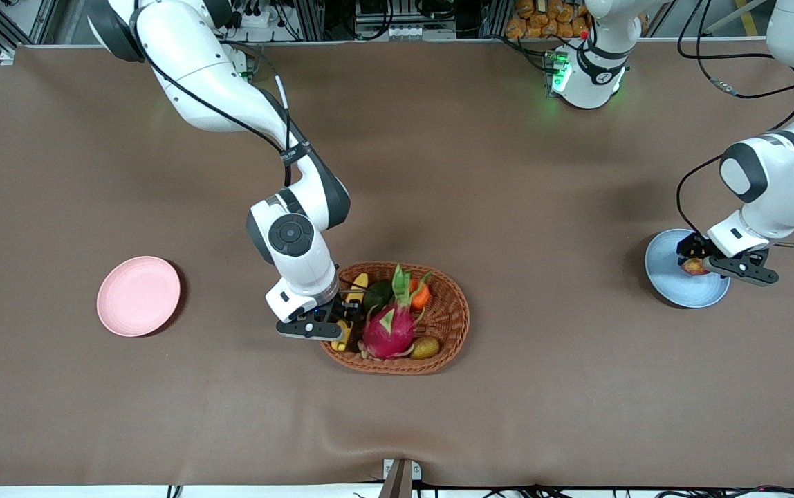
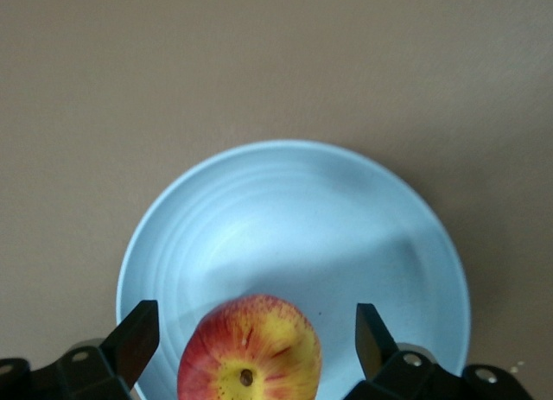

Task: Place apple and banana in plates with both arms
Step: 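Lower the apple onto the blue plate while the right gripper grasps the banana, then lift the banana with the right gripper while the left gripper withdraws, then carry the banana to the pink plate and release it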

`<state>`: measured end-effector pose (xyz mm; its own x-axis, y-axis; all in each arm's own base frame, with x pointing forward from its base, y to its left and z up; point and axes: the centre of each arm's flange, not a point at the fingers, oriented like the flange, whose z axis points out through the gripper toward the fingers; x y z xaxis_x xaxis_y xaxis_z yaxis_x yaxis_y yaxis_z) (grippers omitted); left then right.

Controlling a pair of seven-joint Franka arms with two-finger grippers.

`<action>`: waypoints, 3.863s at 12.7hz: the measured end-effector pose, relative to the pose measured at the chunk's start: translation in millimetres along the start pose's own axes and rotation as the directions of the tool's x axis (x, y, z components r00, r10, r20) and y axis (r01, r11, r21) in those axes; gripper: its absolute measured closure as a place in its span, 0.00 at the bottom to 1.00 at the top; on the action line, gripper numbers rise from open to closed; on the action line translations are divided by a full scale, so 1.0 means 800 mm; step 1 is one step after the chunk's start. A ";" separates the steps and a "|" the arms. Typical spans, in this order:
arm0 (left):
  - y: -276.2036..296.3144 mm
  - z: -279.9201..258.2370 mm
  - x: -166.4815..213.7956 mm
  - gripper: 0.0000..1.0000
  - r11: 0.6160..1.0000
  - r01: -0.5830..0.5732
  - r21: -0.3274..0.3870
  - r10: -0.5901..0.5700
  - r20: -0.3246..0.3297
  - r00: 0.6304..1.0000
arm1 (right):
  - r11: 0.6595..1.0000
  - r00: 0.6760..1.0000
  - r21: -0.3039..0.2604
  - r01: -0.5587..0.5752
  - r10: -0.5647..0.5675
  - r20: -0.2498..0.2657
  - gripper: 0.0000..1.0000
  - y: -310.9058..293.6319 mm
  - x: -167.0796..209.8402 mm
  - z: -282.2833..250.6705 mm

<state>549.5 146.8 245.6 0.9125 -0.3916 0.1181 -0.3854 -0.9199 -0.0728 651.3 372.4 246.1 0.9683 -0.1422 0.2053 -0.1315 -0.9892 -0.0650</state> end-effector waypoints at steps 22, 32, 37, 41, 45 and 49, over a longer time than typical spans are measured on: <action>0.146 -0.363 0.191 0.00 0.973 0.220 -0.073 -0.200 0.220 0.955 | 0.984 0.984 -0.032 -0.174 0.175 0.025 0.54 -0.020 -0.035 0.044; 0.153 -0.498 0.083 0.00 0.936 0.350 -0.039 -0.335 0.207 0.919 | 0.975 0.975 -0.021 -0.222 0.222 0.003 0.54 -0.010 0.015 -0.066; 0.167 -0.496 0.104 0.00 0.942 0.332 -0.039 -0.323 0.146 0.935 | 0.957 0.952 0.015 -0.291 0.288 0.106 0.54 0.073 0.074 -0.133; 0.152 -0.471 0.139 0.00 0.942 0.335 -0.040 -0.325 0.152 0.933 | 0.975 0.951 -0.008 -0.220 0.216 0.220 0.54 0.195 0.117 -0.196; 0.137 -0.474 0.137 0.00 0.916 0.399 -0.030 -0.392 0.143 0.909 | 0.993 0.957 -0.001 -0.118 0.114 0.266 0.54 0.303 0.113 -0.216; 0.136 -0.474 0.137 0.00 0.887 0.461 -0.023 -0.453 0.145 0.879 | 0.995 0.948 -0.001 -0.095 0.091 0.306 0.54 0.391 0.084 -0.195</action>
<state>555.3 -4.3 626.4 0.9971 0.0756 -0.0067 0.0757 -0.9971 0.0123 642.4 47.6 392.3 0.9707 -0.2135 -0.1103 -0.2231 -0.9713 -0.0830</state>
